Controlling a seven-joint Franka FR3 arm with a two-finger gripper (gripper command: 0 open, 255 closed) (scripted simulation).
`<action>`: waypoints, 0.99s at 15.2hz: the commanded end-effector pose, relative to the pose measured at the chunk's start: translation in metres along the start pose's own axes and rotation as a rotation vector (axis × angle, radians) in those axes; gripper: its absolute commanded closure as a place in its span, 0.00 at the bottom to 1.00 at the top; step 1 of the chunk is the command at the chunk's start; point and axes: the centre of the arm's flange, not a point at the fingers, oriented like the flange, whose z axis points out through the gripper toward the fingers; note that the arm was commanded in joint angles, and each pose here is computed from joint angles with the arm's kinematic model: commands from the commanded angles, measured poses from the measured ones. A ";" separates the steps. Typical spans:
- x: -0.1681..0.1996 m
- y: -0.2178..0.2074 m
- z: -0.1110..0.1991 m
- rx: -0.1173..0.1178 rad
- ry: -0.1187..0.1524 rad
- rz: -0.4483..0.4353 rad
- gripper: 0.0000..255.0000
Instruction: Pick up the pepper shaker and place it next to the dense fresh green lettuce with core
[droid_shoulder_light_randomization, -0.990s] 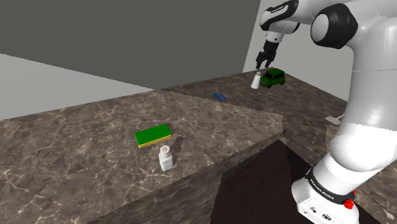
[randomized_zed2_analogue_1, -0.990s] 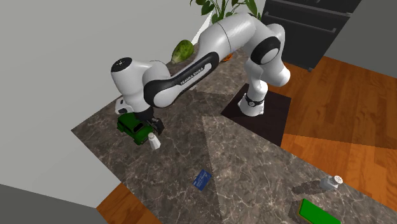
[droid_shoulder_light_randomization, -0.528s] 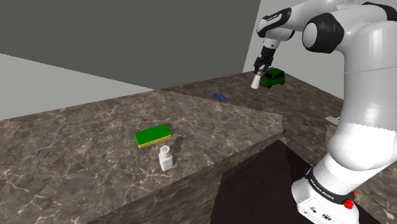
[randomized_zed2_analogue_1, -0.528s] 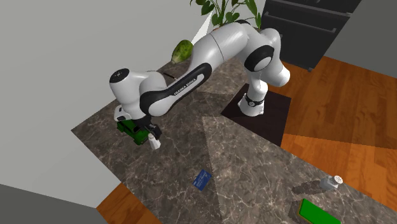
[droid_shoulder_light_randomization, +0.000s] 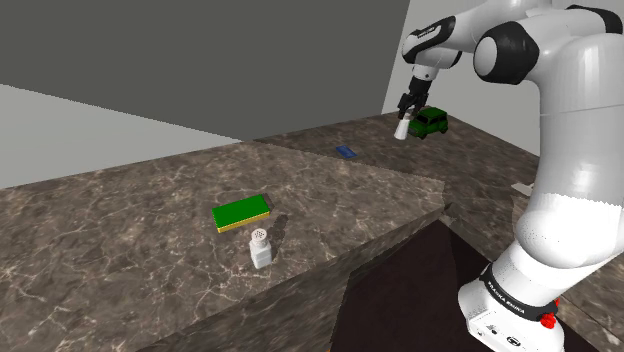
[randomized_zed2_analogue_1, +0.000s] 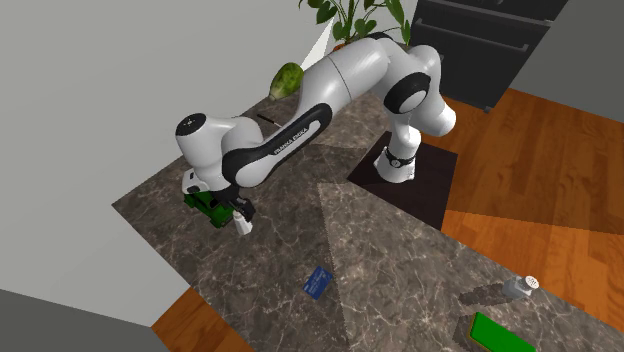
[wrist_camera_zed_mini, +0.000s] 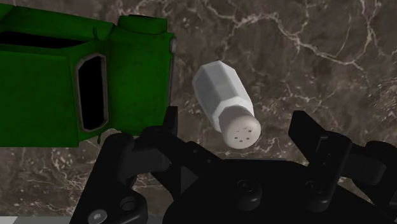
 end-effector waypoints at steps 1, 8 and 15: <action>0.000 0.000 0.000 0.000 0.000 0.000 0.00; 0.000 0.000 0.000 0.000 0.000 0.000 1.00; 0.000 -0.002 -0.021 0.000 0.000 0.000 1.00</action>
